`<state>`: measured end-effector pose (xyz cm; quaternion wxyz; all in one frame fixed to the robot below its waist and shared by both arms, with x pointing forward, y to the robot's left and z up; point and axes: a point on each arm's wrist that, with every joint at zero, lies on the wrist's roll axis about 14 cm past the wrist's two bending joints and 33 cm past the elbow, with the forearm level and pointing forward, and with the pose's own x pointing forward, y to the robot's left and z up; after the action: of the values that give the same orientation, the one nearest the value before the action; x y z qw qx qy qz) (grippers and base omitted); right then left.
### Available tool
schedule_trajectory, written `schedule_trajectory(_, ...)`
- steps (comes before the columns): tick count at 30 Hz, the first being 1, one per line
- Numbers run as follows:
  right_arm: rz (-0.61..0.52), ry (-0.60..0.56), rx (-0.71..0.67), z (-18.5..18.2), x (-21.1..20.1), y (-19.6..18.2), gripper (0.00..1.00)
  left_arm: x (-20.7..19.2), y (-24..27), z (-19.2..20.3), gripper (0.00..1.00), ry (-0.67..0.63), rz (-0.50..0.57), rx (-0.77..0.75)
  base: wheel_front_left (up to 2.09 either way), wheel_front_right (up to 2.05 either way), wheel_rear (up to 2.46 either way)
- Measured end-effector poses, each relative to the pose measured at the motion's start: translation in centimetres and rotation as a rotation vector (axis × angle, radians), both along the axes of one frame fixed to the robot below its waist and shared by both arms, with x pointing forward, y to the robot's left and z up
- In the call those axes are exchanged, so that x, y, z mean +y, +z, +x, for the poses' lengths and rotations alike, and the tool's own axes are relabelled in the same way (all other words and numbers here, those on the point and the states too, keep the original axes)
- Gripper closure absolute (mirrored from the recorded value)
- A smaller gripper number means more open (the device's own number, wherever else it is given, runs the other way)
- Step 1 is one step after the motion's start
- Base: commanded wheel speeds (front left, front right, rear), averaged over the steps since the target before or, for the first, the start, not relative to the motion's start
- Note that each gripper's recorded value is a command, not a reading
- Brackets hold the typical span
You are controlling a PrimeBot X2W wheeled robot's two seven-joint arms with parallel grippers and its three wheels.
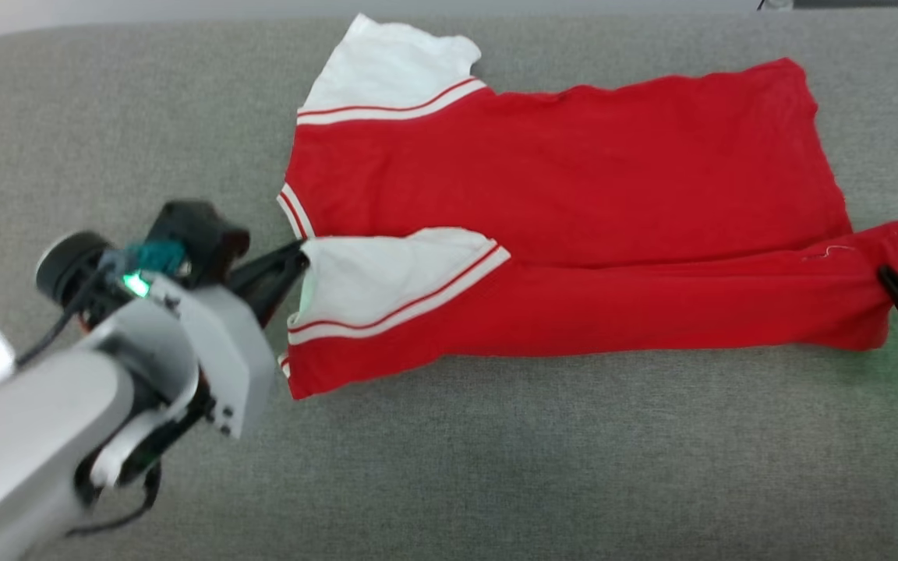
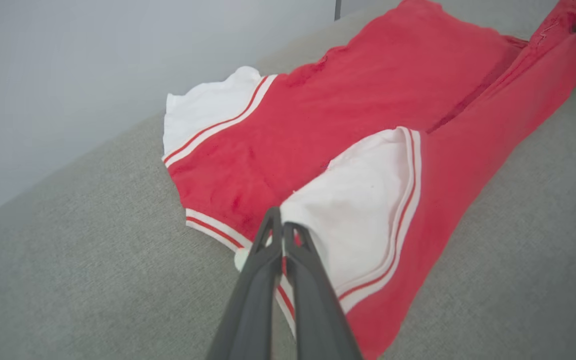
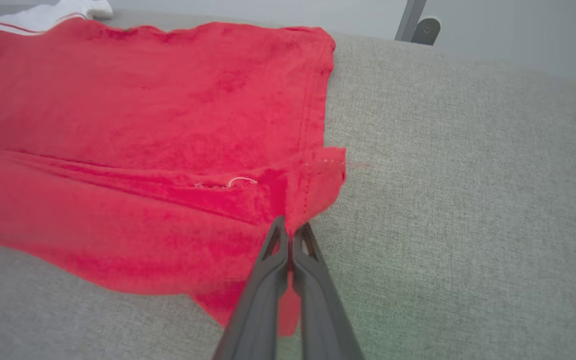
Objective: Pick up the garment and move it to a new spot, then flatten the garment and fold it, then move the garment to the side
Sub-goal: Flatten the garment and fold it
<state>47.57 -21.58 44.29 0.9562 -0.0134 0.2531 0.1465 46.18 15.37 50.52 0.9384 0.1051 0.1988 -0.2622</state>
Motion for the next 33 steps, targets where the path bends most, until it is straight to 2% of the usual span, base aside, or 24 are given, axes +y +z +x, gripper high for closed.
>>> schedule_trajectory(4,-0.006,0.003,0.079,1.0,0.5,-1.7,1.0,0.0,-2.3,1.6,1.0,0.006,-0.01,0.098,0.0,0.0,0.0)
schedule_trajectory(11,0.004,0.034,0.195,1.5,1.8,-4.2,1.0,0.9,-7.4,2.1,1.0,0.055,0.011,0.323,0.0,0.0,0.0)
schedule_trajectory(13,0.007,0.035,0.206,1.8,1.9,-4.4,1.0,1.2,-8.0,2.2,0.91,0.077,0.004,0.366,0.0,0.0,0.0)
schedule_trajectory(14,0.011,0.034,0.211,1.9,2.0,-4.4,1.0,1.2,-8.2,2.3,0.81,0.085,0.0,0.382,0.0,0.0,0.0)
schedule_trajectory(15,0.013,0.032,0.216,2.1,2.0,-4.4,0.96,1.4,-8.3,2.4,0.56,0.099,-0.005,0.398,0.0,0.0,0.0)
schedule_trajectory(16,0.011,0.03,0.219,2.2,1.9,-4.4,0.72,1.4,-8.3,2.4,0.41,0.109,-0.01,0.412,0.0,0.0,0.0)
schedule_trajectory(17,0.009,0.03,0.224,2.2,1.9,-4.4,0.4,1.5,-8.3,2.5,0.15,0.125,-0.02,0.426,0.0,0.0,0.0)
schedule_trajectory(18,0.009,0.029,0.228,2.2,1.9,-4.3,0.0,1.6,-8.2,2.5,0.0,0.134,-0.024,0.436,0.0,0.0,0.0)
schedule_trajectory(26,-0.009,0.035,0.172,2.9,1.8,-2.1,0.0,2.6,-5.6,3.2,0.0,0.184,-0.047,0.388,0.0,0.0,0.0)
schedule_trajectory(29,-0.002,0.042,0.104,3.2,2.1,-0.4,0.0,2.9,-4.2,3.2,0.0,0.202,-0.073,0.332,0.0,0.0,0.0)
schedule_trajectory(33,-0.007,0.059,-0.081,3.5,2.5,2.9,0.0,2.4,-2.2,2.9,0.0,0.221,-0.142,0.227,0.0,0.0,0.0)
